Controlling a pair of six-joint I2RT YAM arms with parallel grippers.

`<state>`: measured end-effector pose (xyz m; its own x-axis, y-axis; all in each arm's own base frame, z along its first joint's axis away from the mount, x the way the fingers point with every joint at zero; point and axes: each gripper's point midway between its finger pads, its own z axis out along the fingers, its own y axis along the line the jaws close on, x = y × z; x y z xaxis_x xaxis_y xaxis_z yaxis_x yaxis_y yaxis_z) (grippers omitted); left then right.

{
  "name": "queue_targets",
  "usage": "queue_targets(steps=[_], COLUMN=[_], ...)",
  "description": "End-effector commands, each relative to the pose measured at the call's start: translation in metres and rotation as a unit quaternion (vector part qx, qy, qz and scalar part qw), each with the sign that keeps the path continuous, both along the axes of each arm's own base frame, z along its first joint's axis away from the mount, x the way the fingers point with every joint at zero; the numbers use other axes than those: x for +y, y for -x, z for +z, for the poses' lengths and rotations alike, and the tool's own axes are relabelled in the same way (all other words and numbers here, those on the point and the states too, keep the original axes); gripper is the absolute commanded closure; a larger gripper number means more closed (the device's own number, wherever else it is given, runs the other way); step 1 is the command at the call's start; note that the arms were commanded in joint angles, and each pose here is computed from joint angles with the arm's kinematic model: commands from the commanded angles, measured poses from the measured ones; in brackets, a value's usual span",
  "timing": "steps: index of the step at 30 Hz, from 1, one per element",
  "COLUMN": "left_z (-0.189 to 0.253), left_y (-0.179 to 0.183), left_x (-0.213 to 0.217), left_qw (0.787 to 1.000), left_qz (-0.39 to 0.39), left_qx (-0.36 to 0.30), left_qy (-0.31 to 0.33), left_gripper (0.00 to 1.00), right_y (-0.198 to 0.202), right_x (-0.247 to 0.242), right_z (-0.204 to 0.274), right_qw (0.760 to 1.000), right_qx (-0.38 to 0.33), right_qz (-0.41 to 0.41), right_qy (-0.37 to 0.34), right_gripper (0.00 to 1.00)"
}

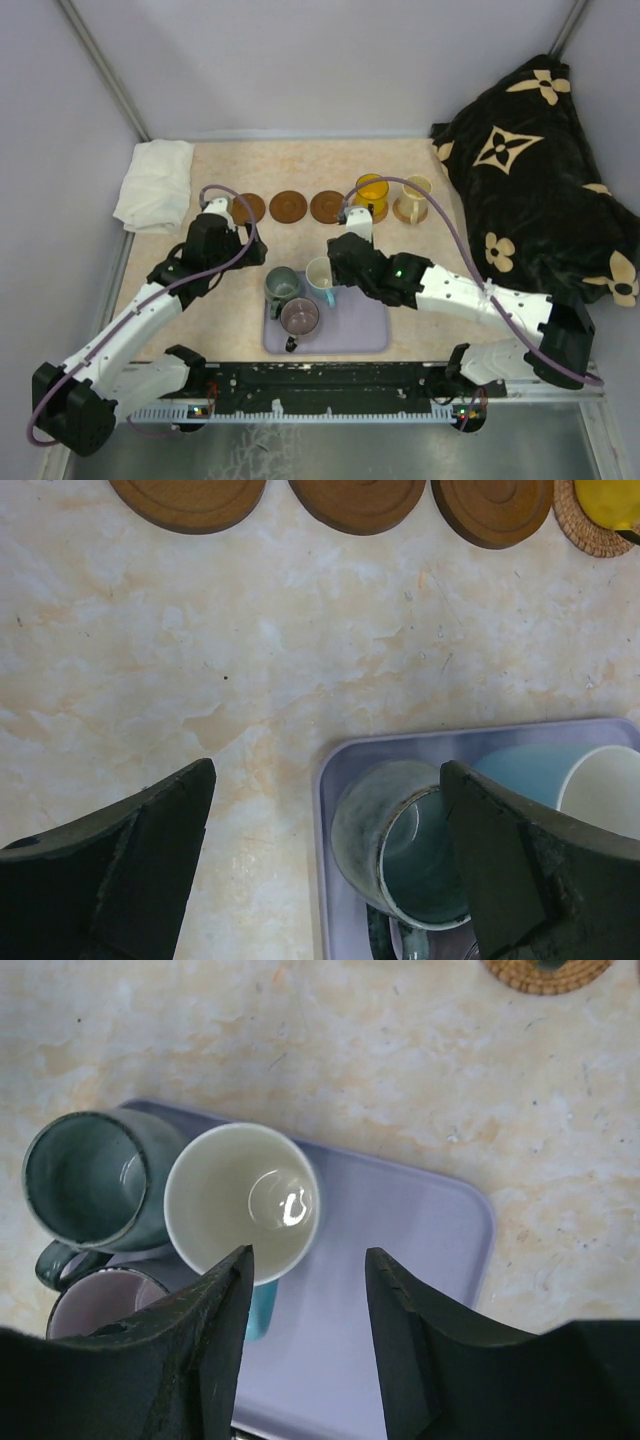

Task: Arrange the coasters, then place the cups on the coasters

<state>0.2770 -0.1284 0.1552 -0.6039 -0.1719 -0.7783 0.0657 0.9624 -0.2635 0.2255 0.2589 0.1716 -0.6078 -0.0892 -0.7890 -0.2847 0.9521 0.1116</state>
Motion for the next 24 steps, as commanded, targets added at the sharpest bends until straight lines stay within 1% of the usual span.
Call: queue_targets(steps=[1, 5, 11, 14, 19, 24], left_z=[0.002, 0.000, -0.004, -0.005, -0.009, -0.011], left_y=[-0.003, -0.005, -0.004, -0.004, -0.003, -0.003], left_x=[-0.002, -0.002, 0.001, 0.001, 0.002, 0.003], left_qw=[1.000, 1.000, 1.000, 1.000, 1.000, 0.999], left_qz=[0.014, 0.015, 0.021, 0.023, 0.024, 0.026], left_qx=[0.006, 0.011, 0.014, 0.015, 0.019, 0.021], left_qy=[0.006, 0.004, -0.002, -0.001, -0.002, -0.006], left_gripper=[0.00, 0.00, 0.00, 0.00, 0.00, 0.00], right_y=[0.009, 0.018, 0.032, 0.039, 0.047, 0.047], right_x=[0.015, 0.025, 0.036, 0.037, 0.041, 0.048], right_z=[-0.004, -0.015, -0.022, -0.027, -0.041, -0.050], right_qw=[1.000, 1.000, 0.999, 0.998, 0.996, 0.995], right_qx=[0.015, 0.029, 0.045, 0.055, 0.076, 0.083], right_qz=[-0.011, -0.003, 0.020, 0.030, 0.043, 0.049], right_qy=[-0.012, -0.004, 0.003, 0.010, 0.020, 0.028], right_gripper=[0.52, 0.52, 0.46, 0.45, 0.45, 0.48])
